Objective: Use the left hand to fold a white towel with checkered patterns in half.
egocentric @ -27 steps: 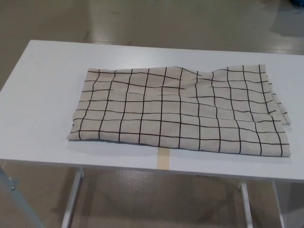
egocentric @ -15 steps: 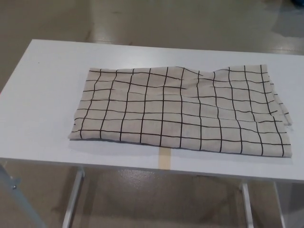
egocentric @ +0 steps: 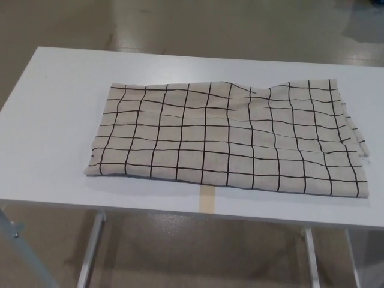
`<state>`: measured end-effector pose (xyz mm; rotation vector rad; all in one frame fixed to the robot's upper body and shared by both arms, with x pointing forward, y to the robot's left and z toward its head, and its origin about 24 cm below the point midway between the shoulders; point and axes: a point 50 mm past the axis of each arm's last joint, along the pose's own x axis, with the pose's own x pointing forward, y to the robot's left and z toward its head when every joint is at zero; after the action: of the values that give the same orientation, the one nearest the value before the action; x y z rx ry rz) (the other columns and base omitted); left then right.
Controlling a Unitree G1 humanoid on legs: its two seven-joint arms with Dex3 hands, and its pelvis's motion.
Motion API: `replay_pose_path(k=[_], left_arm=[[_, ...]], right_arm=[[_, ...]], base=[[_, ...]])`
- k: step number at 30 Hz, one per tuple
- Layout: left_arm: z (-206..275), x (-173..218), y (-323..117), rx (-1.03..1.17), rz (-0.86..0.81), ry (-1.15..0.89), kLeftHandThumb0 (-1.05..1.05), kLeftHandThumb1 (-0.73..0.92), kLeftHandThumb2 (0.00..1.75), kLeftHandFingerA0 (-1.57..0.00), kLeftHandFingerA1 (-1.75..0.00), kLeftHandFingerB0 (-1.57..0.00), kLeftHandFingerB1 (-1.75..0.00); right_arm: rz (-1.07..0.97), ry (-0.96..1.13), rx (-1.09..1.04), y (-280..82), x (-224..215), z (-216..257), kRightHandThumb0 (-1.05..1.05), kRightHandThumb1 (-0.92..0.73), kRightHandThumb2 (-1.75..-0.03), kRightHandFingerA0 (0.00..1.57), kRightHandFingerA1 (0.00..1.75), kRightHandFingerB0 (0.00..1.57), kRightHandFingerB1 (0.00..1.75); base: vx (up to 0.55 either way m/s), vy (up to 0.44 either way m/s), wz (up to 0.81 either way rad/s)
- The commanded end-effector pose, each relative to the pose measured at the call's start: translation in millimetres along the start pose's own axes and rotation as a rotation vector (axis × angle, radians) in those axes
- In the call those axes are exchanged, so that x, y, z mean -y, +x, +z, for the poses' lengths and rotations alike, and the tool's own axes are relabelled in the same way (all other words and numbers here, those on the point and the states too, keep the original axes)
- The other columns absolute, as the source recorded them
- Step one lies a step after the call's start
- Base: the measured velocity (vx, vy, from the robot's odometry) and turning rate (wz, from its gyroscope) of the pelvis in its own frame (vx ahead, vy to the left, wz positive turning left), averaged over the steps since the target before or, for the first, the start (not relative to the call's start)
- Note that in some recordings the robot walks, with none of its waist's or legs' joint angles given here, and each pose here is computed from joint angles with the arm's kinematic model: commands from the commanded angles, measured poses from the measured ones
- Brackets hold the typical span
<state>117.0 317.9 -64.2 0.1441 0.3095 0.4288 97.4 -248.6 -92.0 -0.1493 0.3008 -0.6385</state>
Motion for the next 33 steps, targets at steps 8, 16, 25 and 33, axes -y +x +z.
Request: replay_pose_path(k=[8, 16, 25, 33], left_arm=[[140.6, 45.4, -8.1, 0.819, -0.219, 0.389, -0.72, 0.44, 0.78, 0.0, -0.07, -0.03, -0.05], [202.8, 96.5, 22.5, 0.994, -0.271, 0.671, -0.58, 0.38, 0.74, -0.01, -0.12, -0.06, -0.19], [211.1, 149.5, 64.4, 0.943, -0.353, 1.018, -0.62, 0.4, 0.73, 0.0, -0.01, -0.01, -0.14], [210.2, 174.8, 86.2, 0.891, -0.352, 1.229, -0.65, 0.4, 0.73, 0.0, 0.0, 0.0, -0.12]], right_arm=[[0.188, -0.044, -0.053, -34.1, -22.8, -15.2, -0.3, -0.69, -0.6, 0.36, 0.36, 0.32, 0.34], [0.209, -0.141, -0.059, -28.6, -20.4, -20.4, -0.3, -0.69, -0.61, 0.36, 0.35, 0.32, 0.33], [0.204, -0.148, -0.07, -30.7, -19.1, -22.8, -0.31, -0.69, -0.61, 0.37, 0.35, 0.32, 0.33], [0.212, -0.13, -0.064, -27.0, -21.8, -20.8, -0.31, -0.69, -0.61, 0.38, 0.36, 0.33, 0.33]], base=[[0.0, 0.0, 0.0], [0.0, 0.0, 0.0], [0.0, 0.0, 0.0], [0.0, 0.0, 0.0]])
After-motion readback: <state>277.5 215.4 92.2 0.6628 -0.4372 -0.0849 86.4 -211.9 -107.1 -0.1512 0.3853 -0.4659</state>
